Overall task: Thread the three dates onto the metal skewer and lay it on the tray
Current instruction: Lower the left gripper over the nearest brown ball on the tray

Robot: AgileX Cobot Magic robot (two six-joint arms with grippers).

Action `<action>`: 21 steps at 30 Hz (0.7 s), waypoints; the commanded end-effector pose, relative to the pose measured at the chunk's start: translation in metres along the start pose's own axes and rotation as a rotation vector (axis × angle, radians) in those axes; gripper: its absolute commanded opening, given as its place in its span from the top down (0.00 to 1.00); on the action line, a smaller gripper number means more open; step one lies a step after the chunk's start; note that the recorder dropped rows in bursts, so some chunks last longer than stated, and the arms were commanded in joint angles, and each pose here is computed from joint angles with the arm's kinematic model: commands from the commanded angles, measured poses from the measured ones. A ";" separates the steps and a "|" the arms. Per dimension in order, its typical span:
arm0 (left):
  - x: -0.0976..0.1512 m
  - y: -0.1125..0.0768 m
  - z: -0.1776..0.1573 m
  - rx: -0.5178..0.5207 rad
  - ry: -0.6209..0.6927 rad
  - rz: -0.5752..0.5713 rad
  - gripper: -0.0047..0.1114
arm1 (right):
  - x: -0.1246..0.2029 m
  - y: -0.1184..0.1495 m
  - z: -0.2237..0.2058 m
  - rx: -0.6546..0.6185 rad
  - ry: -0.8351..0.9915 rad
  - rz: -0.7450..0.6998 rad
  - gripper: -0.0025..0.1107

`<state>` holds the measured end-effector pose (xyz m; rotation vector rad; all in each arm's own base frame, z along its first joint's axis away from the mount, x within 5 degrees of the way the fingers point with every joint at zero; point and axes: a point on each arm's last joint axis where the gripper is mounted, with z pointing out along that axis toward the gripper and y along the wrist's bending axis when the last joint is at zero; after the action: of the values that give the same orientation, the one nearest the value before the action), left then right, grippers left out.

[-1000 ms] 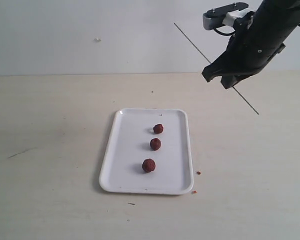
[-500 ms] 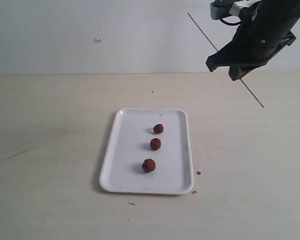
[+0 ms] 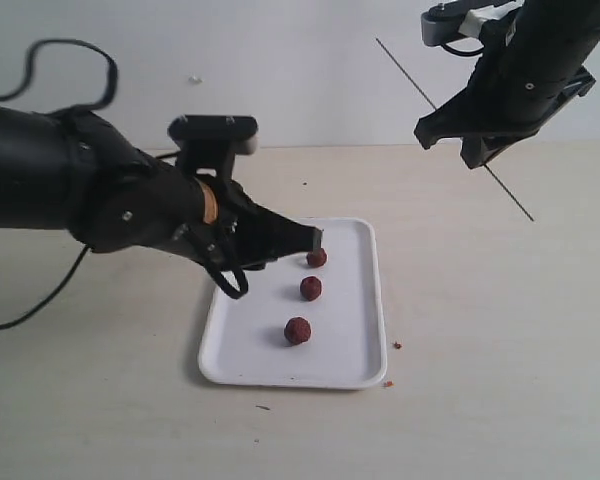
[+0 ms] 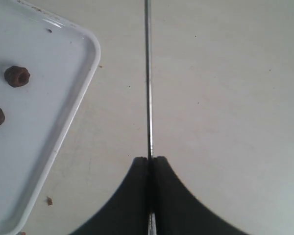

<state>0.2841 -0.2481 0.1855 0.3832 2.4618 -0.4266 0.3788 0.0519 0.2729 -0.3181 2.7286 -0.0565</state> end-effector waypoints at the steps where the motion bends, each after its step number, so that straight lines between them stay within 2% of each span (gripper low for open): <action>1: 0.014 0.001 0.029 -0.018 0.082 -0.055 0.78 | -0.001 -0.002 -0.004 -0.001 -0.019 0.007 0.98; 4: 0.021 0.000 0.038 -0.023 0.105 -0.049 0.70 | -0.002 -0.001 -0.004 -0.009 -0.021 0.004 0.98; 10: 0.028 -0.014 0.038 -0.002 0.119 -0.044 0.53 | -0.002 0.003 -0.004 -0.052 -0.028 -0.026 0.98; 15: 0.037 -0.029 0.038 0.020 0.130 -0.068 0.52 | -0.002 0.003 -0.004 -0.056 -0.028 -0.025 0.98; 21: 0.044 -0.030 0.046 0.007 0.153 -0.140 0.52 | -0.002 0.004 -0.004 -0.070 -0.028 -0.015 0.98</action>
<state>0.2626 -0.2822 0.1322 0.3268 2.6317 -0.4522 0.3781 0.0579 0.2729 -0.3570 2.7247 0.0305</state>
